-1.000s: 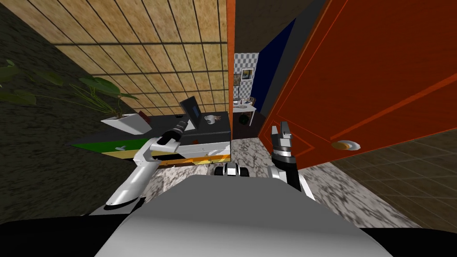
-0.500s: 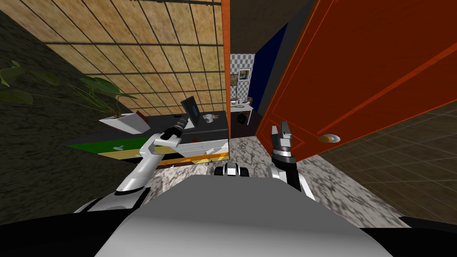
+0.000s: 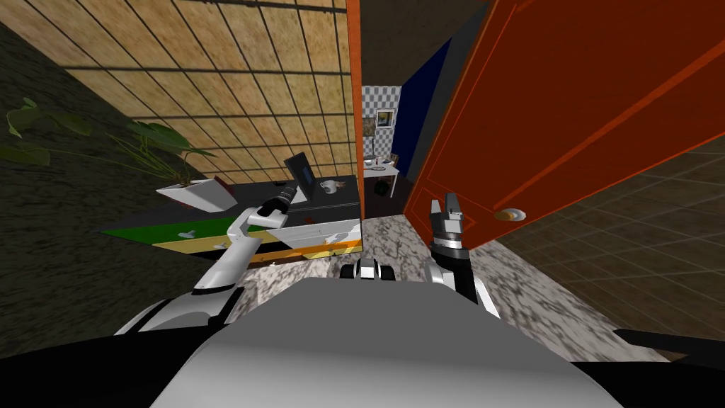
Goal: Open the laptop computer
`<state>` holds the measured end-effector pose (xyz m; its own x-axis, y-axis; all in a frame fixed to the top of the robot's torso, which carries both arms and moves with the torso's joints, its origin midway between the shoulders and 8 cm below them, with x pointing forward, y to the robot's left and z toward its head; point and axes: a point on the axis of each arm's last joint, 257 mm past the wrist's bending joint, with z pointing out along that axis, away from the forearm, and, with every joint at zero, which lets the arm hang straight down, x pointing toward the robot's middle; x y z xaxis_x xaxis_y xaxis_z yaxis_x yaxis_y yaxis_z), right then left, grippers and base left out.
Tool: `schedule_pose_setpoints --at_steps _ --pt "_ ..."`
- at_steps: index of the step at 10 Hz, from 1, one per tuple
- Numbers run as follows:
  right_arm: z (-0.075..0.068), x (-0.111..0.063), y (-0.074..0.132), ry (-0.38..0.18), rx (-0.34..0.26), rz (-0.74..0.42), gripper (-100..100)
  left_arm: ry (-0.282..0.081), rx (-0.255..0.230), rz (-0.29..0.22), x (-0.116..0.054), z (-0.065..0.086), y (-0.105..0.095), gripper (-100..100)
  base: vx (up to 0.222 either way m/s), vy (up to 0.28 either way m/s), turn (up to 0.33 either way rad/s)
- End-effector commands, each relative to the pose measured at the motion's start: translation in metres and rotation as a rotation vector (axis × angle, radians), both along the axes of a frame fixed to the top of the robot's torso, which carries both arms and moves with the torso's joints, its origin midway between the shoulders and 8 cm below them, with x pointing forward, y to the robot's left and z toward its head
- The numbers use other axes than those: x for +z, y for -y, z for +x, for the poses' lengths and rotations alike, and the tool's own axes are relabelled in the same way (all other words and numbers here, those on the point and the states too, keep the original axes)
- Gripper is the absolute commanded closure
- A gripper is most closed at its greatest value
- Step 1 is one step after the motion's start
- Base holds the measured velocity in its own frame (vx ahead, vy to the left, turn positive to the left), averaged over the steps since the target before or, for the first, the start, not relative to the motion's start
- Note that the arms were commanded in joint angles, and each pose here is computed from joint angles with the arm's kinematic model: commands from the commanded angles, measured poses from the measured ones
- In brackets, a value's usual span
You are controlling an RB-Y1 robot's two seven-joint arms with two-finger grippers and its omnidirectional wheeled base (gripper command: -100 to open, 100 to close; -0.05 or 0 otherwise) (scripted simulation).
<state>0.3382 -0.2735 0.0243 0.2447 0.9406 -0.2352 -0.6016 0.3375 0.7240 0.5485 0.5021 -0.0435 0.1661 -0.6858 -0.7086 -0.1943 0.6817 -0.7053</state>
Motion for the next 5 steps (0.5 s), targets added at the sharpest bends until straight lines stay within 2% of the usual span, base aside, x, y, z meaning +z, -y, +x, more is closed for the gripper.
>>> schedule_pose_setpoints --at_steps 1,2,3,4,5 --pt "0.0 0.0 0.0 0.0 0.0 0.0 0 0.011 0.002 0.009 0.01 0.013 -0.008 -100 -0.084 -0.031 -0.118" --pt "0.0 0.0 0.0 0.0 0.0 0.0 0 0.009 0.018 0.002 0.009 0.017 -0.016 -100 -0.091 -0.032 -0.071" --pt "0.0 0.0 0.0 0.0 0.0 0.0 0 -0.012 0.04 -0.005 -0.002 0.016 -0.027 -100 -0.043 -0.016 0.009" --pt "0.0 0.0 0.0 0.0 0.0 0.0 0 0.017 0.02 0.013 0.017 0.026 -0.023 -100 -0.1 -0.021 -0.095" --pt "0.0 0.0 0.0 0.0 0.0 0.0 0 0.026 0.029 0.006 0.022 0.031 -0.027 -100 -0.1 -0.032 -0.07"
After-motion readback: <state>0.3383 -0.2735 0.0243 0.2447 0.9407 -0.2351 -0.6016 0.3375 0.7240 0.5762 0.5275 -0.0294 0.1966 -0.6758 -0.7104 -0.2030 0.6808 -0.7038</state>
